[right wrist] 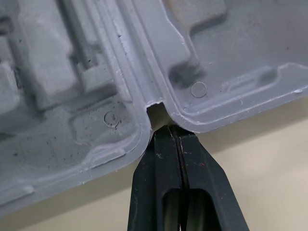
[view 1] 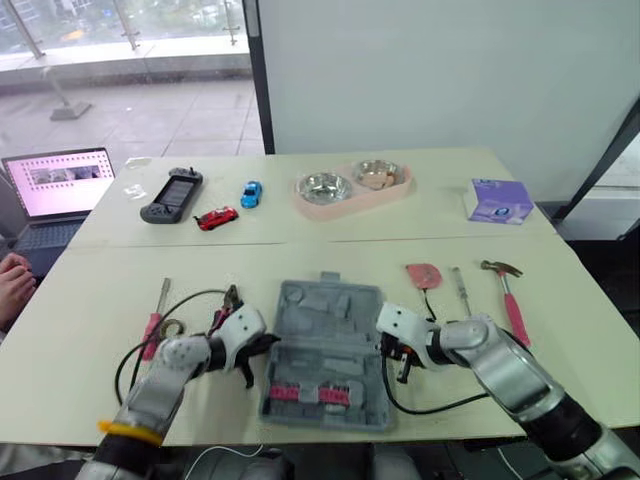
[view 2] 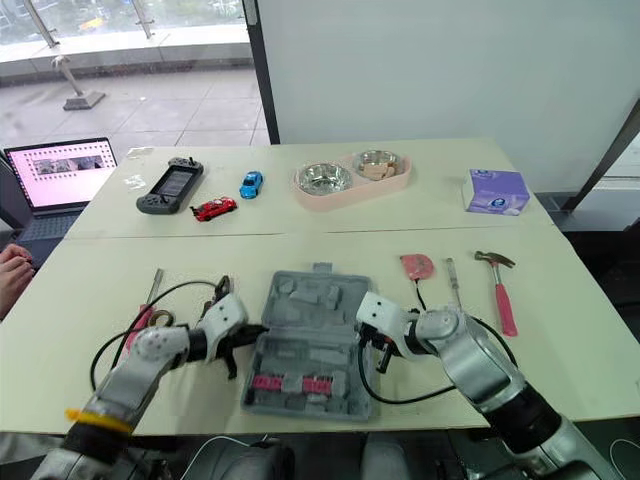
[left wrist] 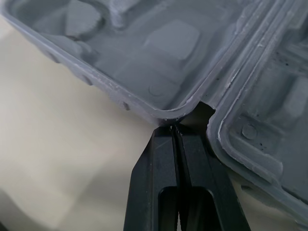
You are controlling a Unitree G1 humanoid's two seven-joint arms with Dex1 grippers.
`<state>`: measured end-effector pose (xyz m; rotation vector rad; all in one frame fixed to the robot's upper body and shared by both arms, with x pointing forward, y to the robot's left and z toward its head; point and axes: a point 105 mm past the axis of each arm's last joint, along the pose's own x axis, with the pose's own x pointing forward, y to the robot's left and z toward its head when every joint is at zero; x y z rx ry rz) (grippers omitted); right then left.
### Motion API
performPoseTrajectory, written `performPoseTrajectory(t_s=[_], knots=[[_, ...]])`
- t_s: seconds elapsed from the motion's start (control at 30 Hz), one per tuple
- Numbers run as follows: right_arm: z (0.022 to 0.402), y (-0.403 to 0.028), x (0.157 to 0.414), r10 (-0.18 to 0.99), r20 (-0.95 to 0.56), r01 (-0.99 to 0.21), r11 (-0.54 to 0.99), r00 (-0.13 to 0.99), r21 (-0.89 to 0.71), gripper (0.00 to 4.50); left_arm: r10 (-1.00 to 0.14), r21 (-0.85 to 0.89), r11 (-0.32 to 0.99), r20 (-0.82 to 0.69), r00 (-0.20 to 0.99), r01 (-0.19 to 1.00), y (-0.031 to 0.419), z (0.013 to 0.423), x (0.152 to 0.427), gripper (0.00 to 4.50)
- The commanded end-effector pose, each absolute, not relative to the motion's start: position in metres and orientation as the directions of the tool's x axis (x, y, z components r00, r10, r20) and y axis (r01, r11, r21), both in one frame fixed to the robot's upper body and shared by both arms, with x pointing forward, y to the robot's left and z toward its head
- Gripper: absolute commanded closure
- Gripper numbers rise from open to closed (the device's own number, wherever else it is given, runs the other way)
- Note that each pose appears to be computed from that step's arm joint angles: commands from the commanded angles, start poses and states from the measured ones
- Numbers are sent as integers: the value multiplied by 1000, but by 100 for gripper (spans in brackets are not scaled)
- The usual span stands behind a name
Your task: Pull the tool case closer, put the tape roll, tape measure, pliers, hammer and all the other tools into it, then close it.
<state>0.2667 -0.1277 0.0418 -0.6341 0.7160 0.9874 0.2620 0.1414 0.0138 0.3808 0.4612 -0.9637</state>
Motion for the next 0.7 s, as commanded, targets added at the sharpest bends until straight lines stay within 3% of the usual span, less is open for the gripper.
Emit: performPoseTrajectory(t_s=[0.03, 0.17, 0.37, 0.7], knots=[[55, -105, 251, 599, -737, -936, 327, 312, -131, 450, -701, 6, 496, -588, 404, 868, 138, 2, 230, 443], [55, -106, 239, 603, -745, -940, 327, 285, -94, 450, -669, 1, 520, -621, 408, 854, 155, 4, 215, 443], [51, -111, 228, 589, -765, -940, 337, 262, -62, 450, -657, 5, 532, -629, 416, 847, 161, 6, 215, 443], [44, -121, 239, 539, -776, -911, 397, 327, -109, 450, -673, 5, 518, -614, 412, 855, 152, 7, 226, 443]])
